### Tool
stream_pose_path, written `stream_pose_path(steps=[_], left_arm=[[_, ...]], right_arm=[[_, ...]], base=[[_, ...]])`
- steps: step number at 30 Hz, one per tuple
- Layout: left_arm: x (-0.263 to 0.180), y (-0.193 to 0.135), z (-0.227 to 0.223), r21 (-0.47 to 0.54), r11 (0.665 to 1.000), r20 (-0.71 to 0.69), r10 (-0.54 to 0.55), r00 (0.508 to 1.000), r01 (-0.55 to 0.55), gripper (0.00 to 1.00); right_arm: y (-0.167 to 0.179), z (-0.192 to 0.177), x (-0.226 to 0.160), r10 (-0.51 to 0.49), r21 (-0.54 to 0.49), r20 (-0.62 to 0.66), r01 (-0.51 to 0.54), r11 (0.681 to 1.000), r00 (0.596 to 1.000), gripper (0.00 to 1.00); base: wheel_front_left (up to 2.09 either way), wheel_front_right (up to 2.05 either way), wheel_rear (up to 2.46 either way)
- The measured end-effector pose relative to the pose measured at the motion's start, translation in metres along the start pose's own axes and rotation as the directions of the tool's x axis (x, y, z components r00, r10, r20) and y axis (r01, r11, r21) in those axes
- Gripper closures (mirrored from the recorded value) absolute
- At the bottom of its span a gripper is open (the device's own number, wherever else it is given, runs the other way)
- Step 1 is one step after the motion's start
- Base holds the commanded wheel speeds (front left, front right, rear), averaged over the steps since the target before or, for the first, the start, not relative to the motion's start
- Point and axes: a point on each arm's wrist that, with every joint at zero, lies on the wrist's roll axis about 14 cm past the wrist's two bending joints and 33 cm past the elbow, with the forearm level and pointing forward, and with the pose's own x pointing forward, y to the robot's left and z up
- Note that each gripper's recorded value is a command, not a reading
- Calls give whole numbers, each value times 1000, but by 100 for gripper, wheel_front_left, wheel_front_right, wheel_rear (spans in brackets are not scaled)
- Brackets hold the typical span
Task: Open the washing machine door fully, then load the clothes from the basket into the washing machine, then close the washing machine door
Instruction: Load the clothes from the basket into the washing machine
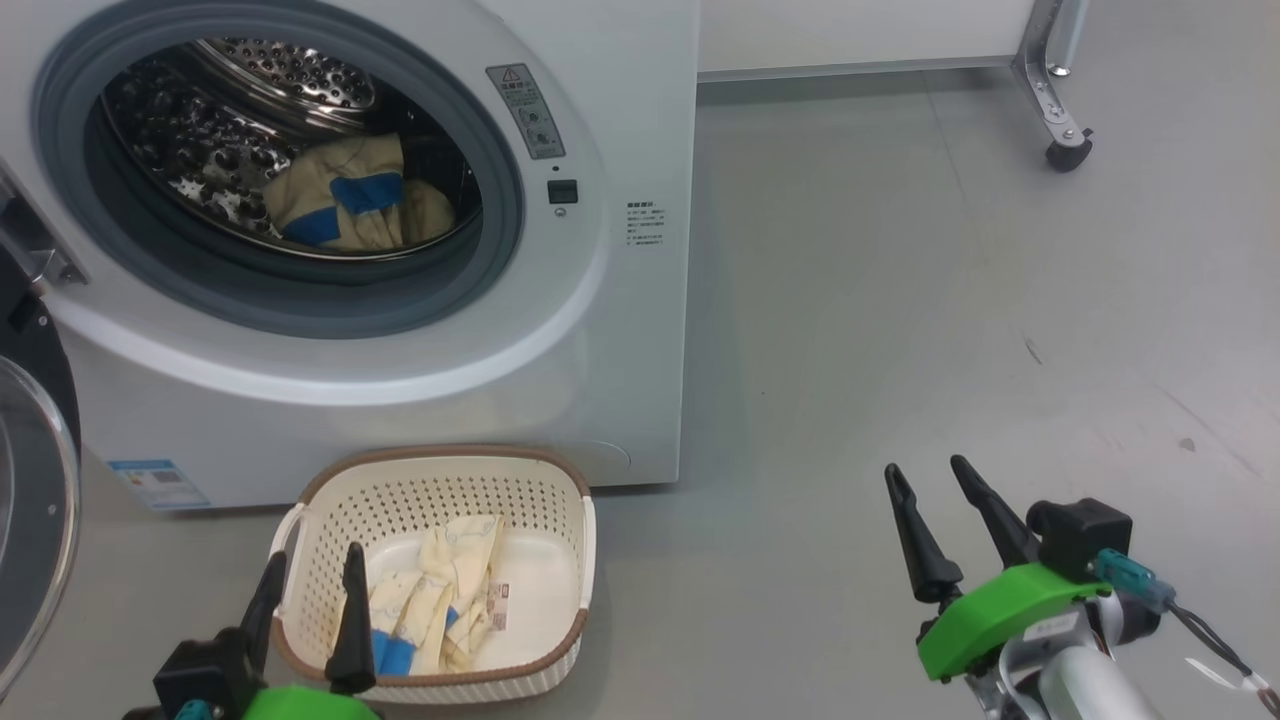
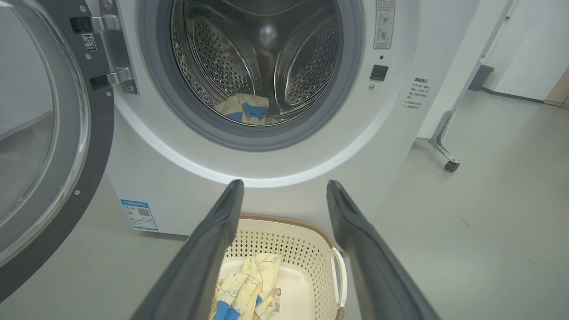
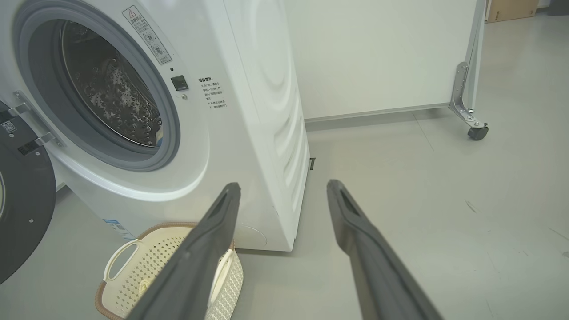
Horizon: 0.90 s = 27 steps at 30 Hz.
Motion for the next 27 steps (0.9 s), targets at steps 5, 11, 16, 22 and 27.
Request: stream_pose_path(steps=[5,11,16,22,27], left_arm=[[1,-1,-2,-2,1000,-8,-7,1000,7,0],[6,-3,-10,-6,1000,-29,-18,999,18,0],[17,-4,-13,-9,1000,-38,-28,999,27,0],[34,-4,-22,-17,999,-61,-42,997,41,0],[56,-6,-41,-23,998,-109,-66,992,64,0]], right_arm=[[-1,-2,0,-3,2,-5,3,1000,1000,0],[-6,-7,-1,-20,6,-21,20,1000,1000,0],[-13,-14,1,-39,11,-42,40,999,998,0],[-22,-25,8,-62,11,-76,63,998,995,0],[-33,-35,24,-81,7,-102,82,997,991,0]], base=[[0,0,0],[0,0,0],[0,0,0],[0,0,0],[0,0,0]])
